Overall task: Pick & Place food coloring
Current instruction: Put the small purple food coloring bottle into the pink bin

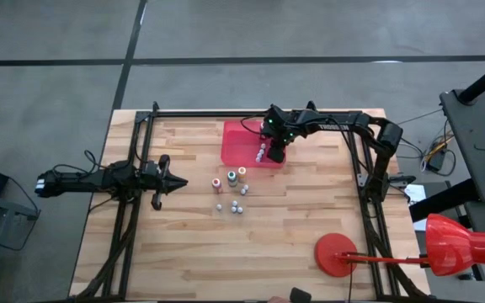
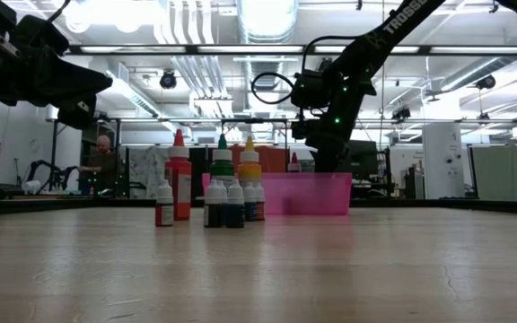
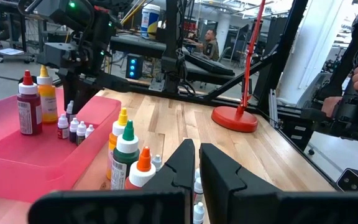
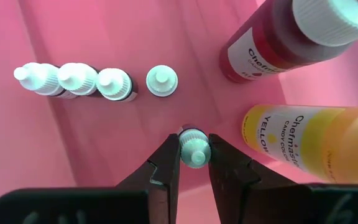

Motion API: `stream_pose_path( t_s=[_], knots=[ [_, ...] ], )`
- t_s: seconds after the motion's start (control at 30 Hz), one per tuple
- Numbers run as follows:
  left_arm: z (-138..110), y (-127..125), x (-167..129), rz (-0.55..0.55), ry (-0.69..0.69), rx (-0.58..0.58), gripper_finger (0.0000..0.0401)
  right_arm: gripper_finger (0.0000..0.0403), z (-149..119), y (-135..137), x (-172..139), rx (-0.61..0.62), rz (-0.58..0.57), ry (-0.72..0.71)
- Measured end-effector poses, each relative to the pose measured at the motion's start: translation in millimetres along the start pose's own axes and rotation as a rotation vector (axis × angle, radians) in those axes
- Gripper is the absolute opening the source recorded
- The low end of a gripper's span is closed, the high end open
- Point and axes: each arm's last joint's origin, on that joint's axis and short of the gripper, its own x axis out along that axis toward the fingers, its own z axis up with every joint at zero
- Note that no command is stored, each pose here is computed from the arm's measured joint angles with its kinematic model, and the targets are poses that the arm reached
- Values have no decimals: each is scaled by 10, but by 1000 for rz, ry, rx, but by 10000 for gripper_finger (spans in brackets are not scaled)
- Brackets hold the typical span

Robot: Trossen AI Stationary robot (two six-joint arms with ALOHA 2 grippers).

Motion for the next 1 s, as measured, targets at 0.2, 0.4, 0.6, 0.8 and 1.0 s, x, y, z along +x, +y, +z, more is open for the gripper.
stream_pose_path(
  t_s=[0.2, 0.4, 0.6, 0.8, 1.0],
  knots=[
    [0, 0, 0, 0, 0, 0, 0, 67, -7, 1, 6, -3, 0, 2],
    [0, 0, 0, 0, 0, 0, 0, 96, -5, 0, 6, -3, 0, -1],
    [-1, 0, 0, 0, 0, 0, 0, 111, -6, 1, 6, -3, 0, 0],
    [0, 0, 0, 0, 0, 0, 0, 112, -6, 1, 4, -1, 0, 0],
    [0, 0, 0, 0, 0, 0, 0, 107, -8, 1, 2, 1, 0, 2]
  ],
)
